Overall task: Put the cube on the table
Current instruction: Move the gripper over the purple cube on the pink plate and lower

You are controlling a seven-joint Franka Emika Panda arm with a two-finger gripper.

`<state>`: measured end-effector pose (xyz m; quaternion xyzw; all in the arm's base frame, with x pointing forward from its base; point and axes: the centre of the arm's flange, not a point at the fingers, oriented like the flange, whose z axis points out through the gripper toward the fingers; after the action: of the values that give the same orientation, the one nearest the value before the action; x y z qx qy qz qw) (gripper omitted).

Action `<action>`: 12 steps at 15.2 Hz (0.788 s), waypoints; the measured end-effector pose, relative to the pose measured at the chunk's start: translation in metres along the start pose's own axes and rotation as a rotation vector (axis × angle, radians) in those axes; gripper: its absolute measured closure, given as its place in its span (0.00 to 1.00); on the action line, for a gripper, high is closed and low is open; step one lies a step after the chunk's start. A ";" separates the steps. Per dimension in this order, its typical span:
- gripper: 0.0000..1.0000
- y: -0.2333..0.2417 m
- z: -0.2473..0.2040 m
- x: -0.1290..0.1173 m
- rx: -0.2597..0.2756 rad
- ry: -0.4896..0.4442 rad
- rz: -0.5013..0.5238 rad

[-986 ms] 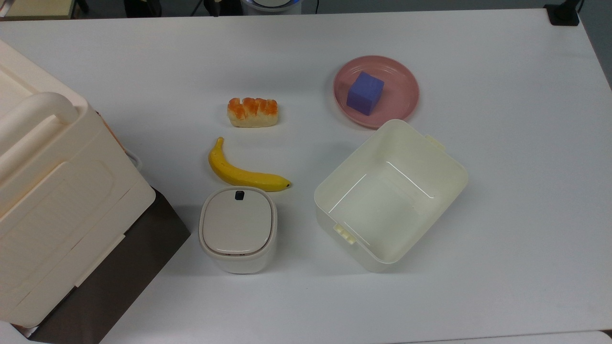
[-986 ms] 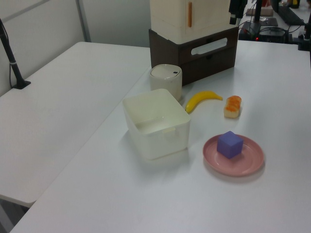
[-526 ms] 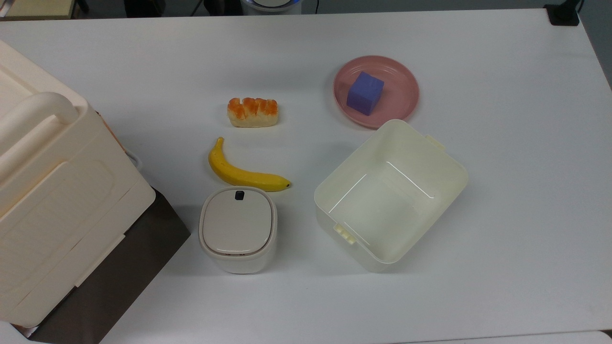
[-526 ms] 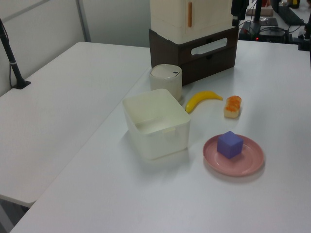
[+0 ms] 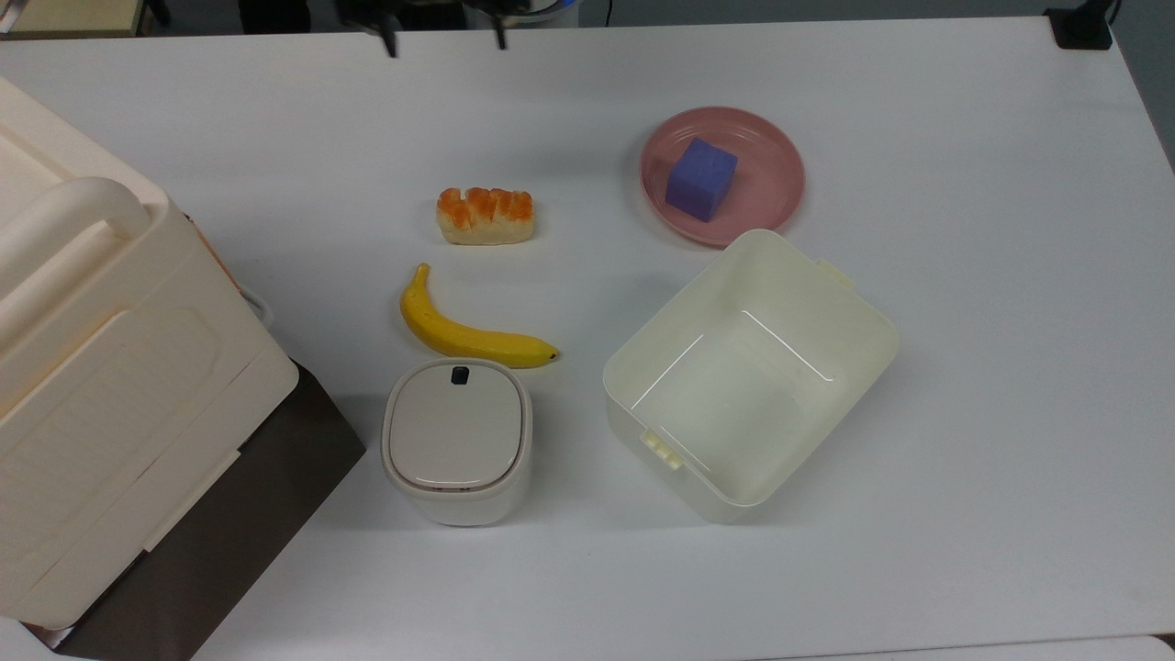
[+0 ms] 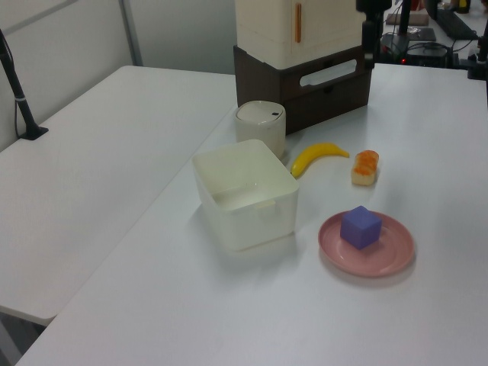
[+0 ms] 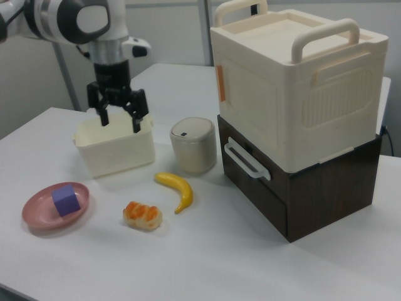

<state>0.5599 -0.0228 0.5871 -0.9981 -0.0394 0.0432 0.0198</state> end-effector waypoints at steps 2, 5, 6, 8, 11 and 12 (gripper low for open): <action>0.00 -0.032 0.019 0.004 -0.002 -0.037 -0.027; 0.00 -0.077 0.042 0.009 -0.009 -0.040 -0.021; 0.00 -0.106 0.058 0.011 -0.016 -0.037 -0.011; 0.00 -0.140 0.079 0.012 -0.038 -0.032 0.004; 0.00 -0.190 0.111 0.012 -0.083 -0.008 0.048; 0.00 -0.202 0.122 0.011 -0.096 -0.007 0.053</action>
<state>0.5449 0.1832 0.4737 -0.9984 -0.0150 0.0451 -0.0296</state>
